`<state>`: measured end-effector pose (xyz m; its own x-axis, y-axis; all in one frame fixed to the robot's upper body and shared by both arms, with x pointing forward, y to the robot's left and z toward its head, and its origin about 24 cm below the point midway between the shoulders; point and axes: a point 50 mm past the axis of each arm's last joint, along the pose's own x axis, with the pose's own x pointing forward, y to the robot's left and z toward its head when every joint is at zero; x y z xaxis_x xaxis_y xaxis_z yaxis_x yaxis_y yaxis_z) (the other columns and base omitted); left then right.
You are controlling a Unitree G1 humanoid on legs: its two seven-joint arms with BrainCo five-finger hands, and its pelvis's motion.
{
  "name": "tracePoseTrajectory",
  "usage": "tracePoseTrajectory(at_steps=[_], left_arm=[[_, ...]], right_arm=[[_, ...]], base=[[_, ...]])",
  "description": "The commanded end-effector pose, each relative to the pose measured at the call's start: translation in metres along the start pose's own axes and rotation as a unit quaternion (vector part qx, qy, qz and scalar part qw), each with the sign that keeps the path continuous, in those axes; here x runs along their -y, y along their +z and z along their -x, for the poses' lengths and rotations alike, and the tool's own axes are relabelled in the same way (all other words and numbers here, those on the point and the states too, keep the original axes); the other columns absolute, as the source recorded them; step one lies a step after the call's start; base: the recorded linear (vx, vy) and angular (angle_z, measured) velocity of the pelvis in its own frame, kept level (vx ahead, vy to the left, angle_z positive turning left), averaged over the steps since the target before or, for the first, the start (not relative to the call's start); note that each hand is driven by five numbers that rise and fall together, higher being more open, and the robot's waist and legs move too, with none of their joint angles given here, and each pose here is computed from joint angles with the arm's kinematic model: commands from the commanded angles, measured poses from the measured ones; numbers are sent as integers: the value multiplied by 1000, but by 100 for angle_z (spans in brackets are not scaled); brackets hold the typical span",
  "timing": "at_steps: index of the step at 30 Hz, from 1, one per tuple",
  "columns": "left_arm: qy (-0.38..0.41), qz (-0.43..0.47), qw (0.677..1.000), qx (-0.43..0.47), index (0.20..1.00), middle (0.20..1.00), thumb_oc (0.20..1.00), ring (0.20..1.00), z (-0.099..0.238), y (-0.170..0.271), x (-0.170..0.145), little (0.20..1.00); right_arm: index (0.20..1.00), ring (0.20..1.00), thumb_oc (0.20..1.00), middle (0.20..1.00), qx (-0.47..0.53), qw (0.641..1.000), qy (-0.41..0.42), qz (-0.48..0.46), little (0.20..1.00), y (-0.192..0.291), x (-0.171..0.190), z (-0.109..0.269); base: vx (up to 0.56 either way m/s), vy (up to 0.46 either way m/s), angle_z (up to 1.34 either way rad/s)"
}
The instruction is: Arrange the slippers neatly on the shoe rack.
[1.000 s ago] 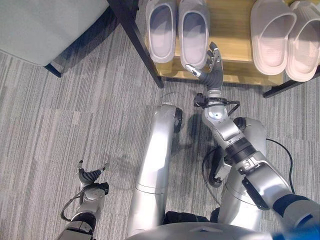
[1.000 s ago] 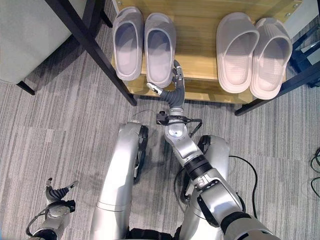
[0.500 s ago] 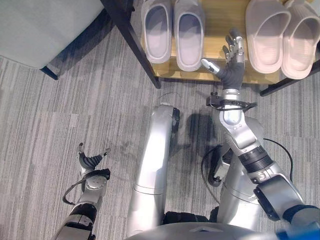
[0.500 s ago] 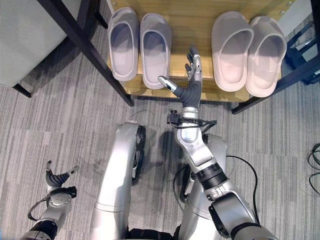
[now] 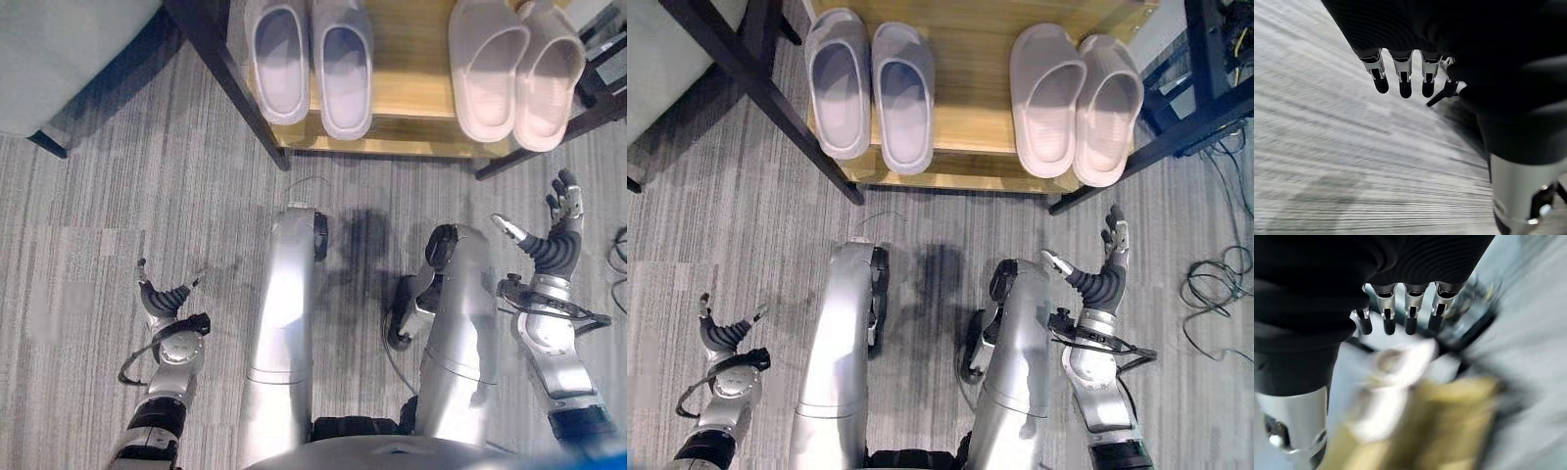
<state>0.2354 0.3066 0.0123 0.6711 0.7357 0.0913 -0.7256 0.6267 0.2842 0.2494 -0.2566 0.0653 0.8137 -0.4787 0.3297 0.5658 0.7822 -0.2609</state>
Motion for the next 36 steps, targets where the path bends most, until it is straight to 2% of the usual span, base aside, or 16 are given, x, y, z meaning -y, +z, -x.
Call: tracePoseTrajectory(at_steps=[1,3,8,9,12,15,16,20,21,23,24,26,29,33,36], left_arm=[[41,-54,997,25,1000,1000,1000,1000,-7,-7,-37,1000],[55,-55,997,23,1000,1000,1000,1000,-12,-6,-41,1000],[53,-69,995,-47,1000,1000,1000,1000,-4,-34,-39,1000],[53,-69,995,-47,1000,1000,1000,1000,-4,-34,-39,1000],[29,-103,990,-93,1000,1000,1000,1000,0,-53,-39,1000],[-14,-140,981,-136,1000,1000,1000,1000,18,-74,-32,1000],[-14,-140,981,-136,1000,1000,1000,1000,18,-74,-32,1000],[-44,-187,958,-211,1000,1000,1000,1000,50,-108,-38,1000],[-59,-205,946,-245,1000,1000,1000,1000,72,-123,-40,1000],[-60,-211,943,-250,1000,1000,1000,1000,74,-126,-42,1000],[-73,-227,932,-271,1000,1000,1000,1000,87,-135,-46,1000],[-102,-238,928,-268,1000,1000,1000,1000,93,-136,-36,1000],[-108,-229,925,-284,1000,1000,1000,1000,101,-139,-29,1000],[-132,-246,901,-330,1000,1000,1000,1000,129,-154,-32,1000],[-135,-248,896,-344,1000,1000,1000,1000,134,-157,-35,1000]], right_arm=[[1000,1000,1000,1000,85,993,-83,-12,1000,35,25,-25],[1000,1000,1000,1000,37,995,-93,10,1000,13,28,-24],[1000,1000,1000,1000,-124,985,-100,59,1000,-54,31,-3],[1000,1000,1000,1000,-124,985,-100,59,1000,-54,31,-3],[1000,1000,1000,1000,-236,964,-70,95,1000,-97,30,28],[1000,1000,1000,1000,-307,941,-20,142,1000,-123,27,60],[1000,1000,1000,1000,-307,941,-20,142,1000,-123,27,60],[1000,1000,1000,1000,-413,887,39,204,1000,-154,33,115],[1000,1000,1000,1000,-461,851,65,243,1000,-166,45,145],[1000,1000,1000,1000,-470,845,70,247,1000,-168,48,151],[1000,1000,1000,1000,-498,816,95,276,1000,-173,60,174],[1000,1000,1000,1000,-509,805,89,292,1000,-175,70,176],[1000,1000,1000,1000,-501,813,68,289,1000,-175,74,160],[1000,1000,1000,1000,-547,795,46,259,1000,-177,73,185],[1000,1000,1000,1000,-558,791,42,246,1000,-177,68,191]], base=[[-136,-3,-2],[-122,18,14],[-133,-40,24],[-99,-95,20],[-8,-97,16],[69,-106,9],[142,-96,3],[193,-71,-6],[233,-66,-20],[196,-72,-8],[155,-102,0],[124,-55,16],[-10,193,2],[96,298,-18],[46,268,12]])
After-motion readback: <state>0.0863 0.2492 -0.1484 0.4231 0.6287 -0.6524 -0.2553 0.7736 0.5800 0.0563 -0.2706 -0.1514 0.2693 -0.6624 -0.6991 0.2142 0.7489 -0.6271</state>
